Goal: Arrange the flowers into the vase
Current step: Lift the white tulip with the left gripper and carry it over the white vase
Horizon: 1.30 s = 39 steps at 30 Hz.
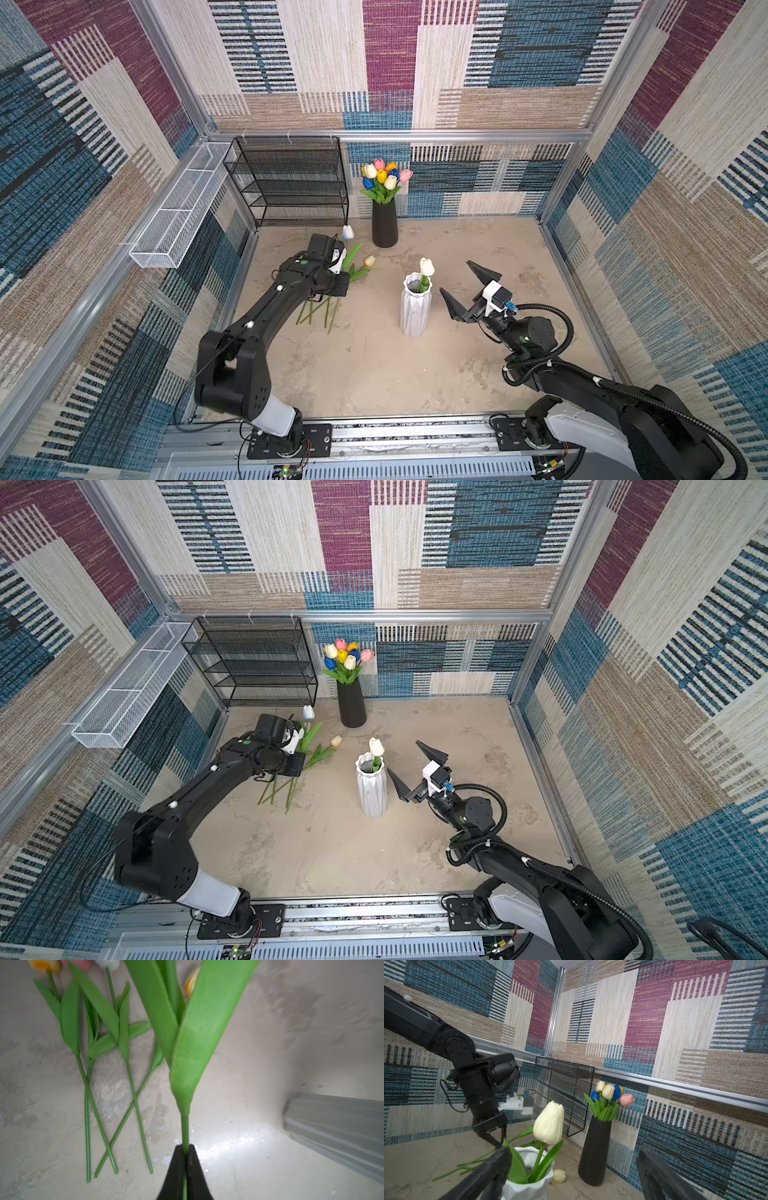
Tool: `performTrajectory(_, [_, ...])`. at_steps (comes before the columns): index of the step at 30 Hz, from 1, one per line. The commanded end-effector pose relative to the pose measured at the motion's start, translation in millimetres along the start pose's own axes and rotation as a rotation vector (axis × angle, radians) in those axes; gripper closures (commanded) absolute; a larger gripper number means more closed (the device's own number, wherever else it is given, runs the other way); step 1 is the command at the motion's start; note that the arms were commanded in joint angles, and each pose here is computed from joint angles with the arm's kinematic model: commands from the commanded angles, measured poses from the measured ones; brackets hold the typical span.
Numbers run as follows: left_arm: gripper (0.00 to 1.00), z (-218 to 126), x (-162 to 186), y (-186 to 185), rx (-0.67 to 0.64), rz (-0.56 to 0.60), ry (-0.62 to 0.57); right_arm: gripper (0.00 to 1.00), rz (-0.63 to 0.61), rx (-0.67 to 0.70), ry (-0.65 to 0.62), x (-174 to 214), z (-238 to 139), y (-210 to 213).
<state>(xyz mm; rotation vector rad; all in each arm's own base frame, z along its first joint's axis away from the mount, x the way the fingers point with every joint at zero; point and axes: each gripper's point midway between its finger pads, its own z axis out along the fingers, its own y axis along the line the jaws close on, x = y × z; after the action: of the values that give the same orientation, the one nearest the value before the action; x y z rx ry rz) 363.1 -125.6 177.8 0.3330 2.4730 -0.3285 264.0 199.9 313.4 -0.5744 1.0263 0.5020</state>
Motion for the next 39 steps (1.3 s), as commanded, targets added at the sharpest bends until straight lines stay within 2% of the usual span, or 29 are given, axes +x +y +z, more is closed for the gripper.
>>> performTrajectory(1, [1.0, -51, -50, -55, 0.283, 0.077, -0.351, 0.03, 0.003, 0.017, -0.044, -11, -2, -3])
performTrajectory(4, [1.0, -110, -70, -88, 0.442, 0.151, -0.642, 0.03, 0.004, 0.022, -0.049, -13, -2, -3])
performTrajectory(6, [1.0, -142, -75, -108, 0.515, 0.221, -0.796, 0.03, 0.006, 0.023, -0.055, -14, -2, -4])
performTrajectory(9, [1.0, -181, -73, -140, 0.63, 0.353, -0.939, 0.03, 0.009, 0.022, -0.056, -14, -2, -4])
performTrajectory(12, [1.0, -206, -77, -166, 0.705, 0.43, -1.028, 0.03, 0.008, 0.021, -0.058, -15, -1, -4])
performTrajectory(17, [1.0, -216, -87, -199, 0.793, 0.489, -1.078, 0.03, 0.008, 0.018, -0.062, -17, -1, -3])
performTrajectory(21, [1.0, -198, -93, -213, 0.818, 0.509, -1.055, 0.03, 0.005, 0.016, -0.064, -18, -2, -3])
performTrajectory(29, [1.0, -163, -94, -215, 0.788, 0.494, -1.034, 0.03, -0.001, 0.022, -0.062, -18, -4, -3])
performTrajectory(39, [1.0, -113, -68, -222, 0.768, 0.533, -0.874, 0.03, -0.002, 0.021, -0.055, -16, -4, -3])
